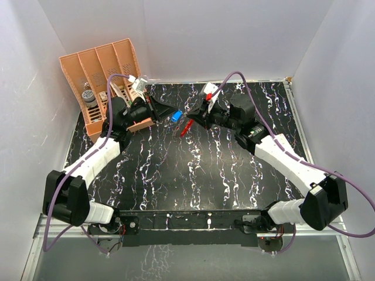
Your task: Put the keys on the keyring
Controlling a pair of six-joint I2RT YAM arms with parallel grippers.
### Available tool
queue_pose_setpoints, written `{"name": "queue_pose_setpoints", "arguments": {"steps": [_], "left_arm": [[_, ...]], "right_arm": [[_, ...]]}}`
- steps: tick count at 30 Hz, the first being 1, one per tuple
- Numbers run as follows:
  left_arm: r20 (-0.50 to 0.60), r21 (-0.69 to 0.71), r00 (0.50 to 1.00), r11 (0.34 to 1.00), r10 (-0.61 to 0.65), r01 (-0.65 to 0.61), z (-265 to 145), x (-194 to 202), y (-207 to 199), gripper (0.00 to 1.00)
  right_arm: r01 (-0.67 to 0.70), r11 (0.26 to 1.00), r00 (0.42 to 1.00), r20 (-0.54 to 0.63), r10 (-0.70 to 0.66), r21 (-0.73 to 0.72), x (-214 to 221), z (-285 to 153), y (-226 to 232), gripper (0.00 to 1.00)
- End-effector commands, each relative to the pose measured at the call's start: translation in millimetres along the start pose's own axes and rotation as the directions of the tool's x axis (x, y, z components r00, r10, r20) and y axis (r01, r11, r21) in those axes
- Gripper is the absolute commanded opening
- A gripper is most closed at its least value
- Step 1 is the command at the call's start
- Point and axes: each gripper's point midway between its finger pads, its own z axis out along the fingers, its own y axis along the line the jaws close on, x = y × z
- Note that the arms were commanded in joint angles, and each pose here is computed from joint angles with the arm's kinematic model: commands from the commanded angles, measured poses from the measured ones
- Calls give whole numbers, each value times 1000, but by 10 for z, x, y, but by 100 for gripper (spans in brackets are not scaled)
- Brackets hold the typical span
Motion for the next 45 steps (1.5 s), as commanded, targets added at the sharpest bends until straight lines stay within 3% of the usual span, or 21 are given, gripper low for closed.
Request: {"name": "queue_pose_setpoints", "arguments": {"steps": [1,20,28,45], "left_arm": [[39,9,999,1000,-3,3,5,-82,57,0],[149,140,973,978,-177,156,64,-153,-11,0],[191,225,947,950,-259,215,90,-255,-89,0],[171,232,942,941,-290,247,147,-171,-125,0]], "right_arm": [[50,998,990,127,-54,36,-454,-81,-44,0],[-58,997,936,351,34,59,-667,1,-111,0],[-75,996,936,347,56,41,-567,103,-130,0],[-84,996,933,352,71,21,-549,225,-132,0]]}}
